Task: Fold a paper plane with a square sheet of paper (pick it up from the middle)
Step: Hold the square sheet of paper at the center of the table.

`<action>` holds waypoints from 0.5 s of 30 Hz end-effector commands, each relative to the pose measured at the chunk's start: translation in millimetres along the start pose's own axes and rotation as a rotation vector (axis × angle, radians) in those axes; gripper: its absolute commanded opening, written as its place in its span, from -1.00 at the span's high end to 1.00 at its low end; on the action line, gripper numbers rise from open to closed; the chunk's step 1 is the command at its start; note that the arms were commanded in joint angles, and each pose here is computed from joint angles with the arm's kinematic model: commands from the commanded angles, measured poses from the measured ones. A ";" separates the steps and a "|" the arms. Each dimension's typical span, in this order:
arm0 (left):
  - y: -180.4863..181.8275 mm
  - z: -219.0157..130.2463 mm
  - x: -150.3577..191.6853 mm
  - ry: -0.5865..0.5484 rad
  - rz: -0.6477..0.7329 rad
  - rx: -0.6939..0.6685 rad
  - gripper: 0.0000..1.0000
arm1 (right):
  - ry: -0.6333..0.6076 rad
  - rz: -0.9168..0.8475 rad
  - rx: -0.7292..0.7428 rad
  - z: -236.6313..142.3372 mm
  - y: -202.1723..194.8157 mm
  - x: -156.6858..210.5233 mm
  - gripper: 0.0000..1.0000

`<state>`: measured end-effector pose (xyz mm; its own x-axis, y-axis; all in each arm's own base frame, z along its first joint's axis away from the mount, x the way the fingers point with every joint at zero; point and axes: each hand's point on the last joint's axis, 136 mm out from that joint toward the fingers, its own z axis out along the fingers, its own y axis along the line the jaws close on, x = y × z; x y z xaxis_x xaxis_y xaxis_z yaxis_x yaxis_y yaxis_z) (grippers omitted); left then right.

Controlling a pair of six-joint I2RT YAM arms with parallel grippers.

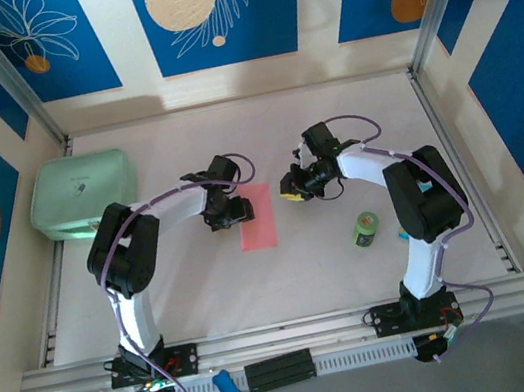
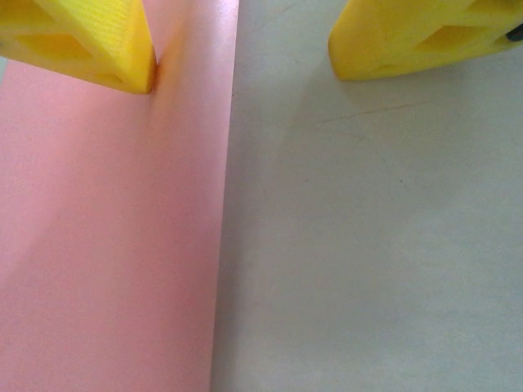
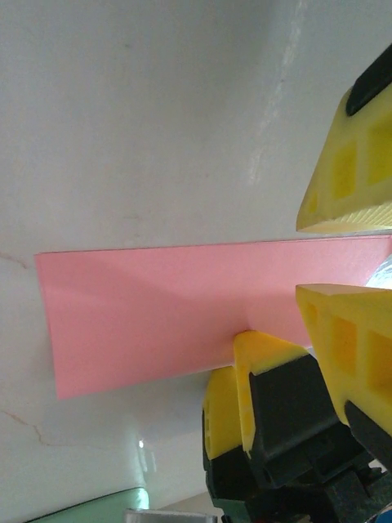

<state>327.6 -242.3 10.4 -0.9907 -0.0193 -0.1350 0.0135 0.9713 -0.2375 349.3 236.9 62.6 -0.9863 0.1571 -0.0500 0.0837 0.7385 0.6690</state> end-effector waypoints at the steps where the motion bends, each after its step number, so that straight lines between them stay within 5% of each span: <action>1: 27.2 54.7 44.9 0.149 -0.022 -0.094 -0.31 | 0.025 -0.017 -0.017 4.9 9.3 1.7 0.55; 15: 26.6 58.7 50.7 0.177 -0.006 -0.080 -0.31 | 0.081 -0.029 -0.040 20.5 18.9 13.5 0.58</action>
<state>327.8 -242.1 9.6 -0.9903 -0.0362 -0.1344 -0.0039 0.9724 -0.2333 343.4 252.3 57.0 -0.9926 0.1170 -0.0339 0.0640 0.7379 0.6718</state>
